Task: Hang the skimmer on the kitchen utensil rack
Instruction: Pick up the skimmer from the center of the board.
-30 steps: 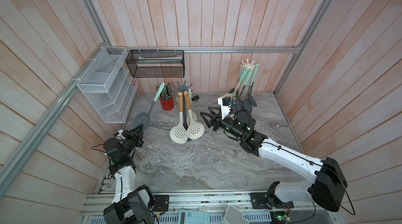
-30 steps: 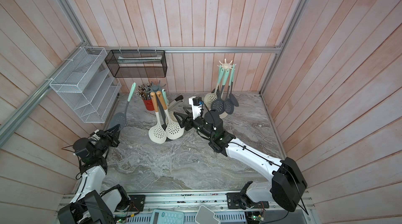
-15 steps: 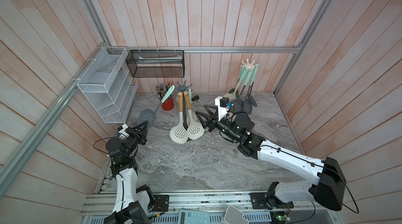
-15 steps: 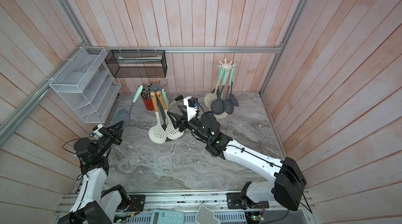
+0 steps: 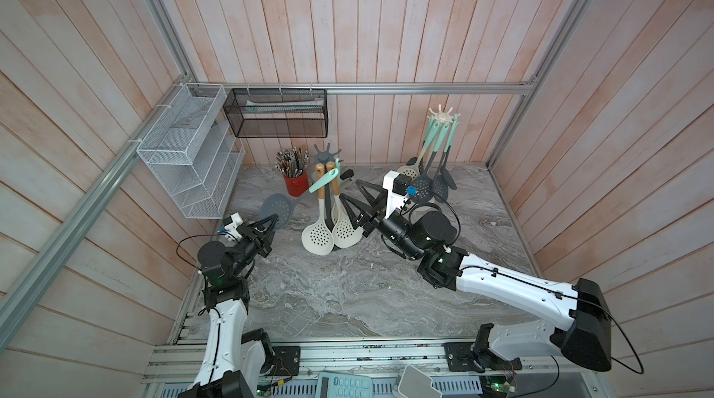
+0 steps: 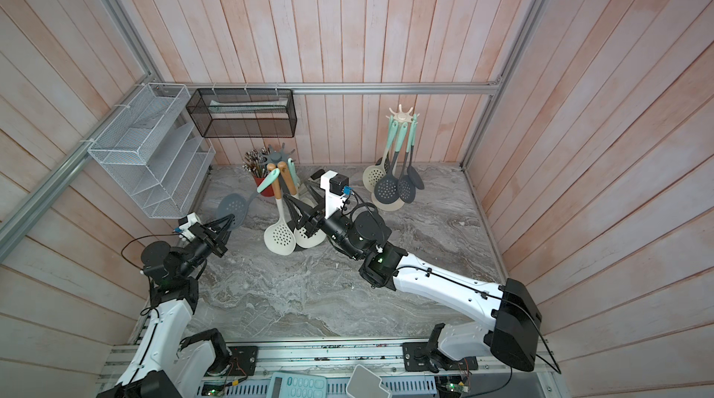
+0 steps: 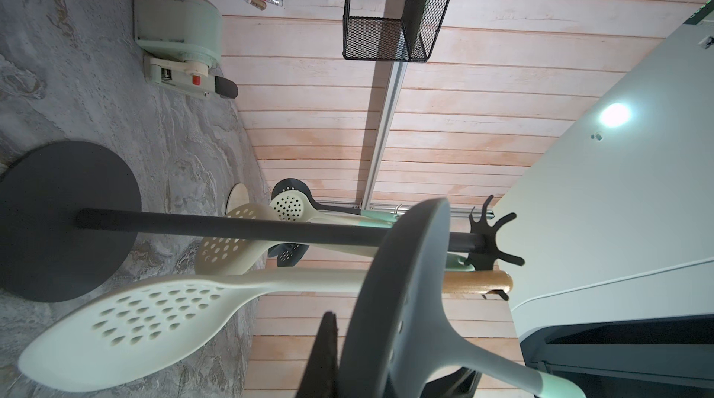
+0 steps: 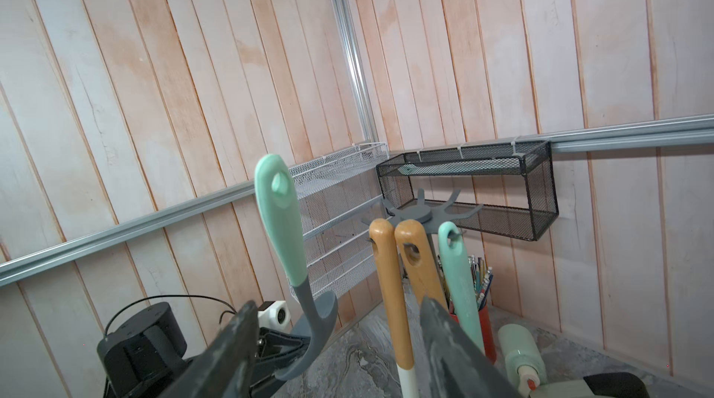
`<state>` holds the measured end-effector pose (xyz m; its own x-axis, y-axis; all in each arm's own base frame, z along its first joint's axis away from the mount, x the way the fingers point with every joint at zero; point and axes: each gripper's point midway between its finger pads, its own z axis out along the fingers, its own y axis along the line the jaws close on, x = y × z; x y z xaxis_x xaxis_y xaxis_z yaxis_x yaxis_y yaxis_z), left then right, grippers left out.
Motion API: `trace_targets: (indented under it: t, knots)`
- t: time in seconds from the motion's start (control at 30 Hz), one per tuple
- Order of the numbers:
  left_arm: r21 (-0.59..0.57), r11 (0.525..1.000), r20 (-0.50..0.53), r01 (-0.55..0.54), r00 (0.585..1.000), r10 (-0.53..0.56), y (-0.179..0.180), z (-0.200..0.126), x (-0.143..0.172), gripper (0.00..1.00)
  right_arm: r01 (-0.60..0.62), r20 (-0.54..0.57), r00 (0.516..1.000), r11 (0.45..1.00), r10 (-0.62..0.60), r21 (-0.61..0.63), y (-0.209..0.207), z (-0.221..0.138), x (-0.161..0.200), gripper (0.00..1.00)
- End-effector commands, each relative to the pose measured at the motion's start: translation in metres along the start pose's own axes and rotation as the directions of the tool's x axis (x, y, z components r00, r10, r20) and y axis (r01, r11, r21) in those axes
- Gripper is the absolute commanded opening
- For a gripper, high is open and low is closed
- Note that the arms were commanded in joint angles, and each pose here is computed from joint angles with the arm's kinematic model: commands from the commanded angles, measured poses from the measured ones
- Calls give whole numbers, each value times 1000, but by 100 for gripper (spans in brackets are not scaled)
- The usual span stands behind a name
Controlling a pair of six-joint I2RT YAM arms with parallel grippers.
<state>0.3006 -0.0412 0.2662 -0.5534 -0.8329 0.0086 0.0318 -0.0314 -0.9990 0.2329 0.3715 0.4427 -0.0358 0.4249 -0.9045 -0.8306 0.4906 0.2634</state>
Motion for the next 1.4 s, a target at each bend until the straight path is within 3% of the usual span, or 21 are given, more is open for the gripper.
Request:
trace_targets:
  t: [0.0, 0.4, 0.53, 0.7, 0.83, 0.97, 1.23, 1.37]
  knots:
    - [25, 997, -29, -72, 997, 72, -15, 2, 8, 2, 7, 91, 996, 1000, -8, 5, 8, 4, -29, 67]
    - [13, 997, -51, -82, 995, 82, -8, 5, 17, 2, -16, 122, 993, 999, 10, 47, 8, 29, -34, 66]
    - [7, 996, -52, -85, 995, 85, -5, 5, 17, 2, -33, 130, 991, 998, 27, 46, 9, 36, -34, 62]
    - [-9, 996, -45, -93, 995, 93, 0, 5, 16, 3, -47, 138, 990, 998, 42, 35, 13, 43, -35, 47]
    - [-31, 991, -32, -127, 991, 126, 2, 6, 12, 4, -58, 128, 990, 998, 55, 26, 16, 47, -32, 24]
    - [-51, 989, -18, -136, 991, 136, 7, 6, 9, 7, -72, 126, 990, 997, 69, 22, 16, 48, -30, 12]
    - [-62, 984, -8, -166, 986, 166, 3, 7, 6, 19, -98, 130, 987, 995, 95, 22, 15, 47, -27, 2]
    - [-72, 980, -13, -188, 982, 187, 3, 7, 7, 34, -101, 139, 986, 994, 95, 36, 12, 44, -29, 0]
